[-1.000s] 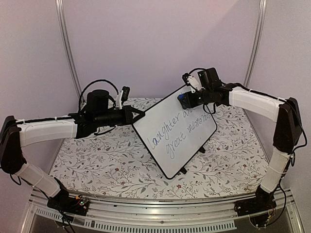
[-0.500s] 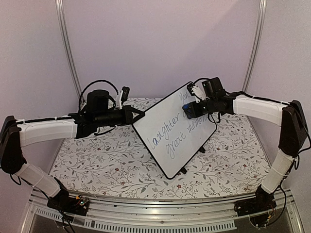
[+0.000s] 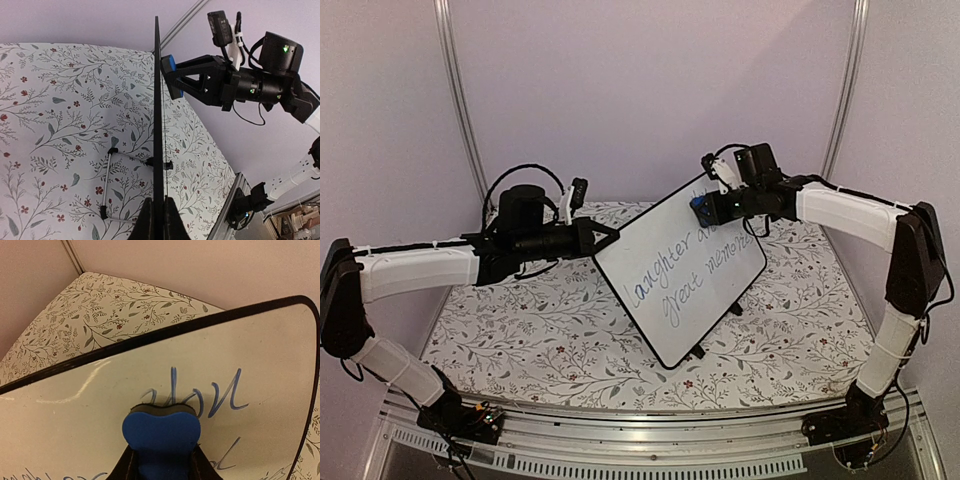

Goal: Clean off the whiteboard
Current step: Erase the whiteboard at the center of the board.

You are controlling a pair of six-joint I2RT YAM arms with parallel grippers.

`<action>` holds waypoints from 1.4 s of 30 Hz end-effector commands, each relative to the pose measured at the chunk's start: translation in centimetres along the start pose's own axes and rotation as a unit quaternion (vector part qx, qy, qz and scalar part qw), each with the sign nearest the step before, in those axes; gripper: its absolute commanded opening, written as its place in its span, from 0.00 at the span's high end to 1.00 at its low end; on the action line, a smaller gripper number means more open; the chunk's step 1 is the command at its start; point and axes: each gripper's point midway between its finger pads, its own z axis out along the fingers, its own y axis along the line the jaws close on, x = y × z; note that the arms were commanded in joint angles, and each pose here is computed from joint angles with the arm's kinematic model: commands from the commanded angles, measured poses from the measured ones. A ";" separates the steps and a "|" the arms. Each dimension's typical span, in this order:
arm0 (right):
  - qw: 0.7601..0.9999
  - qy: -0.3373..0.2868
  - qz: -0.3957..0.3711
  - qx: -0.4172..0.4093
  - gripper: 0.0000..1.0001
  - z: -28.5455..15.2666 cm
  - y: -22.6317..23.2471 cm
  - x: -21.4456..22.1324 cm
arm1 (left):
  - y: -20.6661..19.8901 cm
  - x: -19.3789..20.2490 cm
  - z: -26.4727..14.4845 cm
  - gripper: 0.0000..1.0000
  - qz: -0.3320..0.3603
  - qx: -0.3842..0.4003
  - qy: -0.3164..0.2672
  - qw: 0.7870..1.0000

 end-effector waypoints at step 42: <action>1.000 -0.001 0.030 -0.011 0.84 2.4 -2.2 -0.4 | -4.7 2.3 0.2 1.00 0.038 0.088 0.047 0.994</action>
